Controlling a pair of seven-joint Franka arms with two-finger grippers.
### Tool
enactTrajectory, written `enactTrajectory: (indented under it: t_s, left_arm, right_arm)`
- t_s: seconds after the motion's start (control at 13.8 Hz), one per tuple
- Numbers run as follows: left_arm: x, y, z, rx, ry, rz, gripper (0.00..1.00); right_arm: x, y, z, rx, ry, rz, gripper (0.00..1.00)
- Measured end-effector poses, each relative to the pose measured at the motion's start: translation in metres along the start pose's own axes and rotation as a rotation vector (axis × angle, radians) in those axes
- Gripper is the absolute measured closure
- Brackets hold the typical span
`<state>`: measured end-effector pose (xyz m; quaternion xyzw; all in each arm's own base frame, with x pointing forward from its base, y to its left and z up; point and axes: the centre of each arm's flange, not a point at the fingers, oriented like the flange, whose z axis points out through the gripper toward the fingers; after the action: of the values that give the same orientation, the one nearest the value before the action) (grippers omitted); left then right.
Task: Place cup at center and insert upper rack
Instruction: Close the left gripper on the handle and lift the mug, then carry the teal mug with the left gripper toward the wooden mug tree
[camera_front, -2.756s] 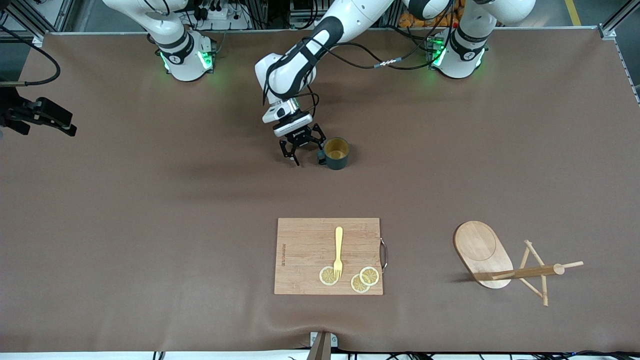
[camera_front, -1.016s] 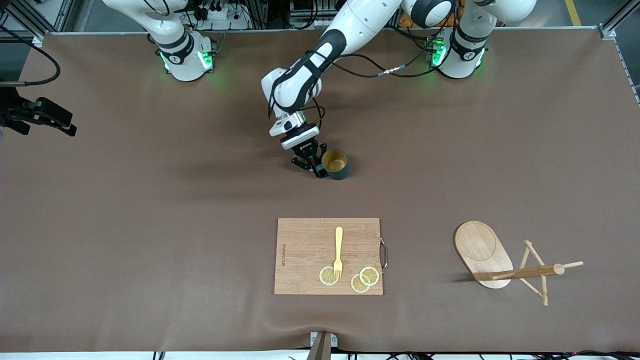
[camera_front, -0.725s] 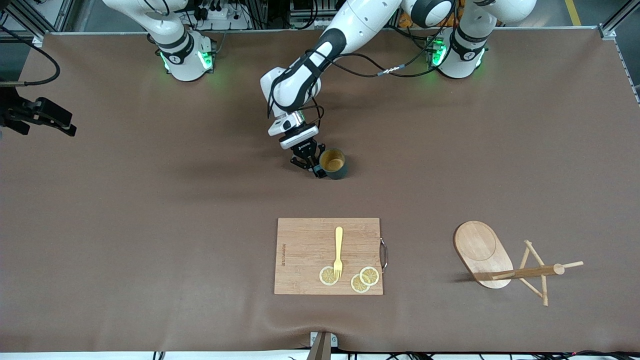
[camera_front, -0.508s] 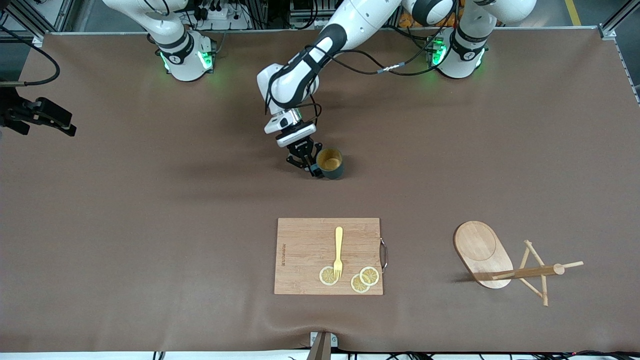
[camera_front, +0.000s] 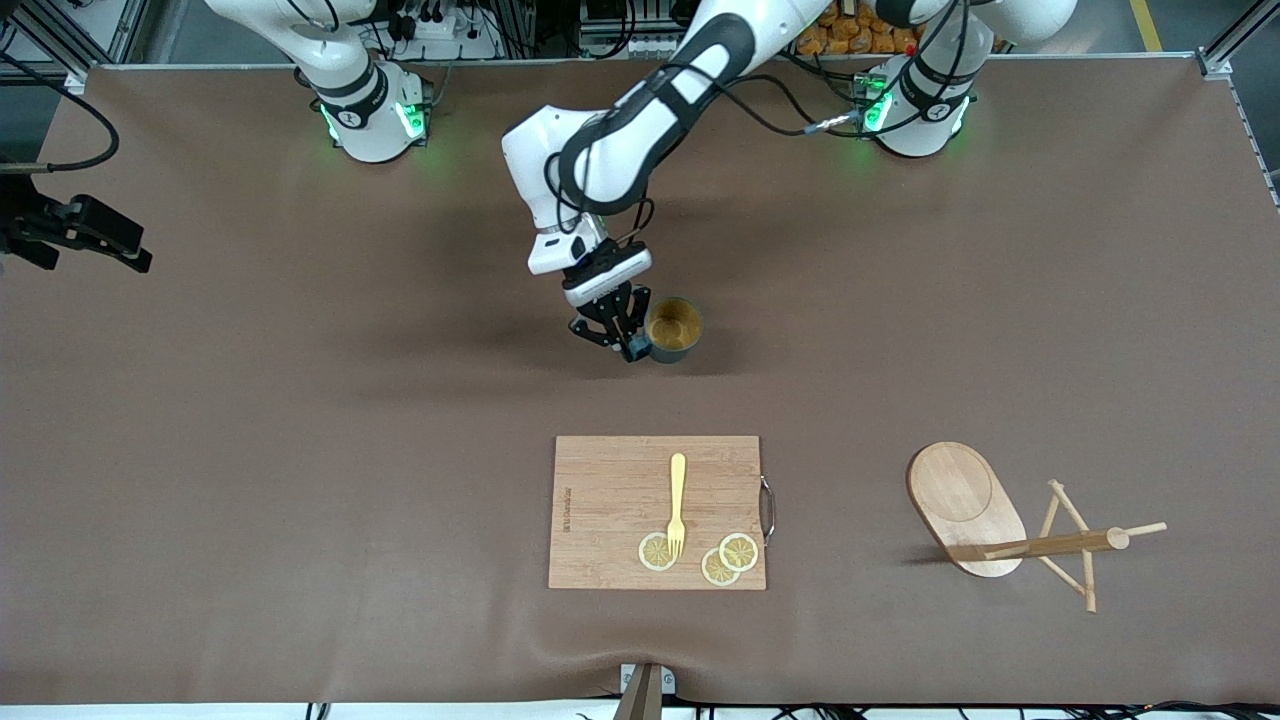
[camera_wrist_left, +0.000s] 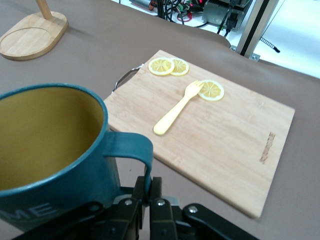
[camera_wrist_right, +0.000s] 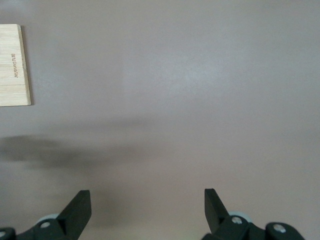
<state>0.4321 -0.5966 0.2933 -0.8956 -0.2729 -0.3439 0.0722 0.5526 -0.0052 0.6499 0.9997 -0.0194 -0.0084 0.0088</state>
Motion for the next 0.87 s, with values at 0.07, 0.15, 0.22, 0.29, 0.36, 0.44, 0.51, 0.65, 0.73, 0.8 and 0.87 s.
enactTrajectory:
  t_s: [0.07,0.15,0.22,0.29,0.36,0.44,0.51,0.65,0.73,0.8,0.87]
  left_arm:
    - [0.024,0.001,-0.007,0.002,-0.032,-0.005,0.93]
    - [0.049,0.000,-0.013,0.004,-0.064,-0.009,0.93]
    - [0.073,-0.002,-0.017,0.006,-0.097,-0.010,0.93]
    - [0.096,-0.004,-0.020,0.007,-0.128,-0.011,0.93]
    - [0.117,-0.007,-0.022,0.008,-0.158,-0.014,0.93]
    - [0.138,-0.011,-0.022,0.010,-0.186,-0.021,0.93]
    - [0.157,-0.015,-0.020,0.013,-0.211,-0.035,0.93]
    - [0.193,-0.024,-0.012,0.021,-0.269,-0.082,0.93]
    - [0.211,-0.029,-0.006,0.020,-0.303,-0.120,0.93]
    - [0.230,-0.035,-0.002,0.016,-0.338,-0.166,0.93]
    - [0.250,-0.041,0.003,0.013,-0.374,-0.212,0.93]
  right_arm:
    - [0.000,0.000,0.000,0.000,0.000,0.000,0.00]
    - [0.000,0.000,0.000,0.000,0.000,0.000,0.00]
    - [0.000,0.000,0.000,0.000,0.000,0.000,0.00]
    - [0.000,0.000,0.000,0.000,0.000,0.001,0.00]
    - [0.000,0.001,0.000,0.000,0.000,0.001,0.00]
    - [0.000,0.001,0.000,0.000,0.000,0.001,0.00]
    - [0.000,0.001,0.000,0.000,0.000,0.001,0.00]
    - [0.000,0.001,0.000,0.000,0.000,0.001,0.00]
    - [0.000,0.001,0.000,0.000,0.000,0.001,0.00]
    - [0.000,0.001,0.000,0.000,0.000,0.001,0.00]
    - [0.000,0.001,0.000,0.000,0.000,0.001,0.00]
